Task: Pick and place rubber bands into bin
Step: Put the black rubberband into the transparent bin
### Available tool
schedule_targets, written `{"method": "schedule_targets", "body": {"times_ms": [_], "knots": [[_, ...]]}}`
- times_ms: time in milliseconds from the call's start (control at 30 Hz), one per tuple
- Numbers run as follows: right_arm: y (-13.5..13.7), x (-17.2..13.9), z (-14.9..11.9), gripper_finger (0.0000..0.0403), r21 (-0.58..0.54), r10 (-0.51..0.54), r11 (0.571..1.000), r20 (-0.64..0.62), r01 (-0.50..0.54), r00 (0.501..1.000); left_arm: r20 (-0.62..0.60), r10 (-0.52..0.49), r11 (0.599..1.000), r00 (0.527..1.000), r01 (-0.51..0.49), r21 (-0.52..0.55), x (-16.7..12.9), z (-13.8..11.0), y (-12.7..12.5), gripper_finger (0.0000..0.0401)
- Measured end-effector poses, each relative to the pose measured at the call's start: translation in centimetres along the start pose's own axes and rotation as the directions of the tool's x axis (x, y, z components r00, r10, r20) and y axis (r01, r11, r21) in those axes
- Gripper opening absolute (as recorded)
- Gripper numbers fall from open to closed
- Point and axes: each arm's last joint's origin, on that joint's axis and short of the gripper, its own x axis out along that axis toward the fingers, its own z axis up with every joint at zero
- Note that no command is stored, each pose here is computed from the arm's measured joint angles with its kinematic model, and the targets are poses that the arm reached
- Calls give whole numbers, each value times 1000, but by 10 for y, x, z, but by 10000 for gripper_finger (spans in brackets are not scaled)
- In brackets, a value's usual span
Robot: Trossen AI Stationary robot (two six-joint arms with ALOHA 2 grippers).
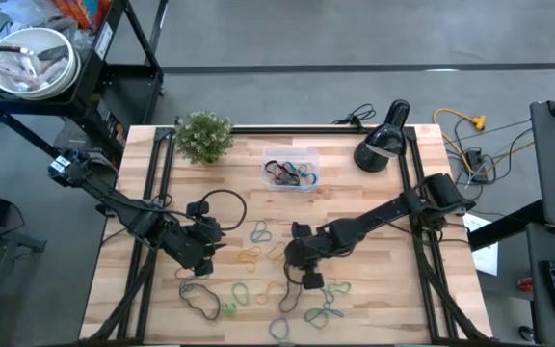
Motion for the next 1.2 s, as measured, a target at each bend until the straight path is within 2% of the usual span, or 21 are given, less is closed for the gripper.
{"method": "schedule_targets", "body": {"times_ms": [167,367,667,933,1200], "knots": [[2,-26,18,8,-10,-42,999,44,42,998,-4,2,1000,1000,-2,4,1,-1,0,98],[4,-64,46,8,-70,-151,985,96,158,984,-8,5,1000,1000,-5,7,2,-2,0,98],[-1,-119,86,8,-146,-330,922,190,359,925,-2,1,1000,1000,-1,3,2,-2,0,98],[-25,-156,106,8,-152,-472,849,216,507,855,24,-16,1000,1000,16,-12,2,1,-2,98],[-67,-176,115,8,-142,-543,807,204,573,815,32,-22,1000,999,22,-18,2,2,-2,98]]}}
